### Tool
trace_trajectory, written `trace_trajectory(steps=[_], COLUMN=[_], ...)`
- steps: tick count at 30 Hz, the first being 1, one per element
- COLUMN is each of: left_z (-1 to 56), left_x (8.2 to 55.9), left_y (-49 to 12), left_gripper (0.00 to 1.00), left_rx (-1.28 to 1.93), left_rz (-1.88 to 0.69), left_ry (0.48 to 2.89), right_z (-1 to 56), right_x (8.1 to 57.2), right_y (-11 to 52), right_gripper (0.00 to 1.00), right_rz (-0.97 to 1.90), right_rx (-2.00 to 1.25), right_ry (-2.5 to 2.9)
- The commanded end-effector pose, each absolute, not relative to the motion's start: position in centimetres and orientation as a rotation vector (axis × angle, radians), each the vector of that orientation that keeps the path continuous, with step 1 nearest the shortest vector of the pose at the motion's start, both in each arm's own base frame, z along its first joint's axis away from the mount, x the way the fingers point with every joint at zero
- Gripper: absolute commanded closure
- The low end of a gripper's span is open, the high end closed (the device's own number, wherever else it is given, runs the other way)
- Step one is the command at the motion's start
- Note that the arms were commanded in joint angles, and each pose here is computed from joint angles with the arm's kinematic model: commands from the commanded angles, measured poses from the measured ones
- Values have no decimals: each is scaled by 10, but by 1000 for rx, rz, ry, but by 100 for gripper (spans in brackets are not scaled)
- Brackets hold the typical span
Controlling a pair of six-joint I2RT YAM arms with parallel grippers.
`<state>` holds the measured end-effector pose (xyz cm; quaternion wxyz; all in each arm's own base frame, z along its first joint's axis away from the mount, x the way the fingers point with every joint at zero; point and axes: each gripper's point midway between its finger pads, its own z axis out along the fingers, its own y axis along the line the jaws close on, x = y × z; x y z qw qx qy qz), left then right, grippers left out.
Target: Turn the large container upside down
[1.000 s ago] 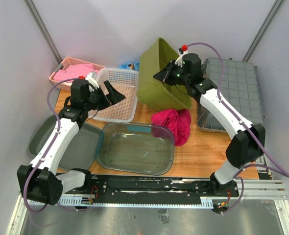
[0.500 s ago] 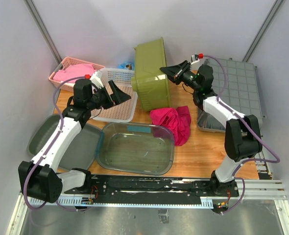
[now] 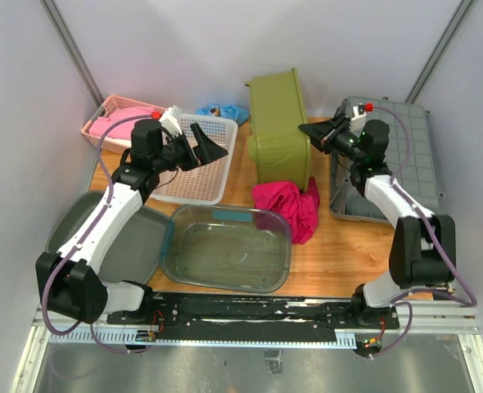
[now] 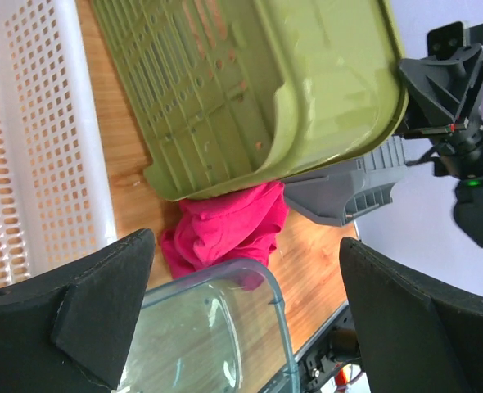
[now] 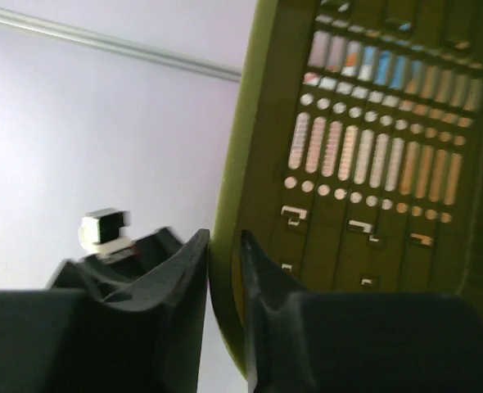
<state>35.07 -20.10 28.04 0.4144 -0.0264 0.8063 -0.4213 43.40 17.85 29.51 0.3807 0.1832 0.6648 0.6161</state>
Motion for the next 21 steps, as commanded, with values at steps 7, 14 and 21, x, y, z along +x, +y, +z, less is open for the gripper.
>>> trace_trajectory(steps=[7,14,21], left_z=[298,279,266], left_x=[360,375,396], left_y=[-233,-259,-284], left_gripper=[1,1,1], left_rx=[19,51,156], left_rz=[-1098,-1146,-1246], left_ry=[1984,2004,1938], right_z=[227,243,237], right_x=[408,409,409], right_y=[110,111,109], right_gripper=[70,59,57], right_rz=[963,903,883], right_rx=[574,449,445], right_ry=[2120,2128,2151])
